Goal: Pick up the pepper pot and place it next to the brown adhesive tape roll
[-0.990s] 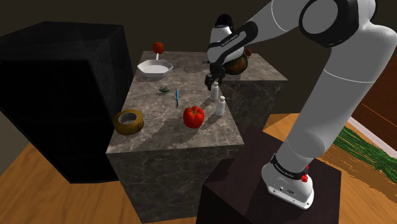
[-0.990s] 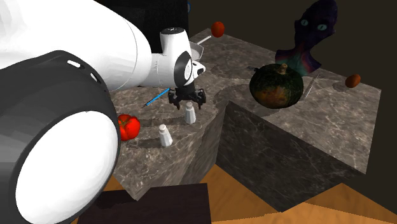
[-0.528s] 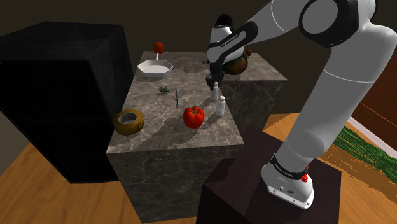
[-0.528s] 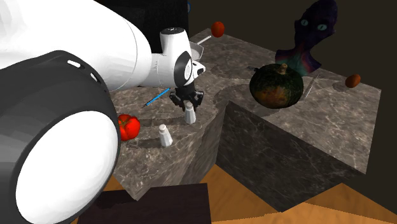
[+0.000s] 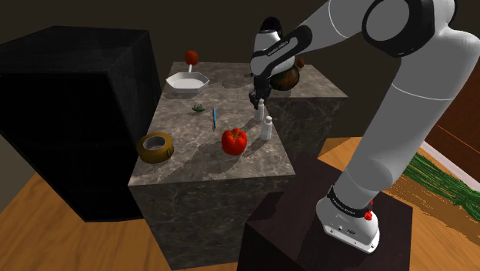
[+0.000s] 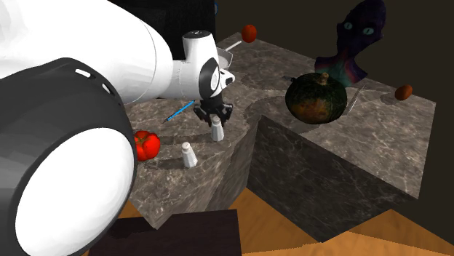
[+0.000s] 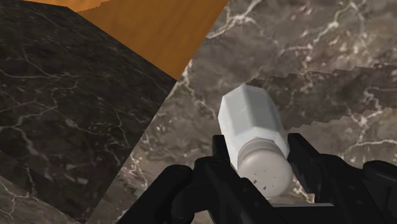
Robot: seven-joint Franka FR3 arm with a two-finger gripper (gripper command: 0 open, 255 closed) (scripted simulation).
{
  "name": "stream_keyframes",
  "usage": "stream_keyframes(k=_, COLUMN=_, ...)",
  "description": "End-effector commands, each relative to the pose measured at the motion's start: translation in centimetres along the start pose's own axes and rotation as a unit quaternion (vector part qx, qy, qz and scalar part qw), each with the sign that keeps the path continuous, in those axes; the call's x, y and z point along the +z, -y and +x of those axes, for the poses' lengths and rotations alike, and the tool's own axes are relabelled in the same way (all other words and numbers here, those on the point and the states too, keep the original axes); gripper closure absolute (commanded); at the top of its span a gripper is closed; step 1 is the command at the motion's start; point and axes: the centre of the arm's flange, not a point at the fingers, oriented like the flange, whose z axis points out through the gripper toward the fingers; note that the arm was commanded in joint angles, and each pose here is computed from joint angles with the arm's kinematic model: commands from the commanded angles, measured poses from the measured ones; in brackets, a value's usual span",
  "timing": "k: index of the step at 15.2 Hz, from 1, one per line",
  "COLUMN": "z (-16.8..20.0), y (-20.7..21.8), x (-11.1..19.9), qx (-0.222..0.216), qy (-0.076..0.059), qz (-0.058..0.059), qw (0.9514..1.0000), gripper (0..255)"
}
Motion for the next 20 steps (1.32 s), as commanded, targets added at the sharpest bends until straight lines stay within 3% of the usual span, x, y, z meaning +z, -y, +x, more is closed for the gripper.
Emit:
stream_keyframes(k=1, z=0.0, y=-0.1, x=-0.8, qx=0.0, qy=0.0, qz=0.0, qw=1.0, gripper=255)
stream_keyframes(k=20, z=0.2, y=-1.1, x=-10.8, qx=0.0, qy=0.0, qz=0.0, qw=1.0, gripper=255)
